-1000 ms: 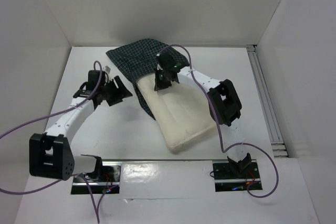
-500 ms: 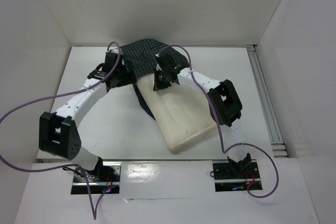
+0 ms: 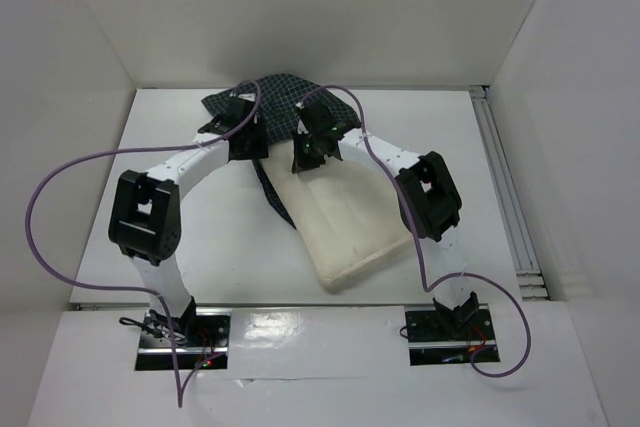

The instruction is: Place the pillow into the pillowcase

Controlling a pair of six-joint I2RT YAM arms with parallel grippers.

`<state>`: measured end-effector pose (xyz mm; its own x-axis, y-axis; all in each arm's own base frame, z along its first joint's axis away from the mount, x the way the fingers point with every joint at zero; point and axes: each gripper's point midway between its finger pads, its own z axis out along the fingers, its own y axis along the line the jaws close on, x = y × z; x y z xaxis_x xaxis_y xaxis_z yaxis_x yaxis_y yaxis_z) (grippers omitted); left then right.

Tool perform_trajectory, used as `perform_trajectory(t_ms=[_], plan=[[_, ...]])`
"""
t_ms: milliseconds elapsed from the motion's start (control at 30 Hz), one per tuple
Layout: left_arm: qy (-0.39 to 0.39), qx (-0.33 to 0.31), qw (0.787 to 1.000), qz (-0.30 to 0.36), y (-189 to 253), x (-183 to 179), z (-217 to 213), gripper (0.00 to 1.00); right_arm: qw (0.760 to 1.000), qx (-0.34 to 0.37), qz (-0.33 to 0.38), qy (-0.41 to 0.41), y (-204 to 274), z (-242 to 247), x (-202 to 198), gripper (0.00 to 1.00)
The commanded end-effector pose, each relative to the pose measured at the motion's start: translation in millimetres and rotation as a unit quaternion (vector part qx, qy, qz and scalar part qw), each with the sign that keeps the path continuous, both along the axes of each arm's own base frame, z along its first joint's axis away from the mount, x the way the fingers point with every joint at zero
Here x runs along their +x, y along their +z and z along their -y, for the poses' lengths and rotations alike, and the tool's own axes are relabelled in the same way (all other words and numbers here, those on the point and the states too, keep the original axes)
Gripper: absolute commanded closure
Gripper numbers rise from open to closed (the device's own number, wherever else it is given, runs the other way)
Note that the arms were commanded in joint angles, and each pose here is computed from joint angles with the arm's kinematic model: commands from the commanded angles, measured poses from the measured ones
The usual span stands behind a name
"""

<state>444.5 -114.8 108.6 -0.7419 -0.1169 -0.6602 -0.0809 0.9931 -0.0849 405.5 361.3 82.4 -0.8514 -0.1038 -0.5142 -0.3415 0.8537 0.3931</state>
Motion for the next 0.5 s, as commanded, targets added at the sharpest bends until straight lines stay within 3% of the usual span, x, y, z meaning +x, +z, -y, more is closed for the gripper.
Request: perform_trajectory(t_ms=[0,167,300,333,367,400,467], plan=[[-0.011,0.017,1.0,0.022,5,22,5,0.35,1.0,-0.016,-0.002,0.006,2,7,-2,1.0],[0.0,0.03,0.999,0.022,3,30,1,0.41,1.0,-0.016,-0.002,0.006,2,7,-2,1.0],[0.007,0.022,0.999,0.026,6,33,2,0.68,1.0,-0.016,-0.002,0.006,2,7,-2,1.0],[0.01,0.018,0.999,0.031,11,33,3,0.86,1.0,-0.016,-0.002,0.006,2,7,-2,1.0],[0.01,0.018,0.999,0.031,11,33,3,0.95,1.0,-0.016,-0.002,0.006,2,7,-2,1.0],[0.007,0.013,0.999,0.033,17,32,4,1.0,1.0,-0.016,-0.002,0.006,2,7,-2,1.0],[-0.015,-0.011,0.999,0.03,22,30,15,1.0,1.0,-0.016,-0.002,0.006,2,7,-2,1.0]])
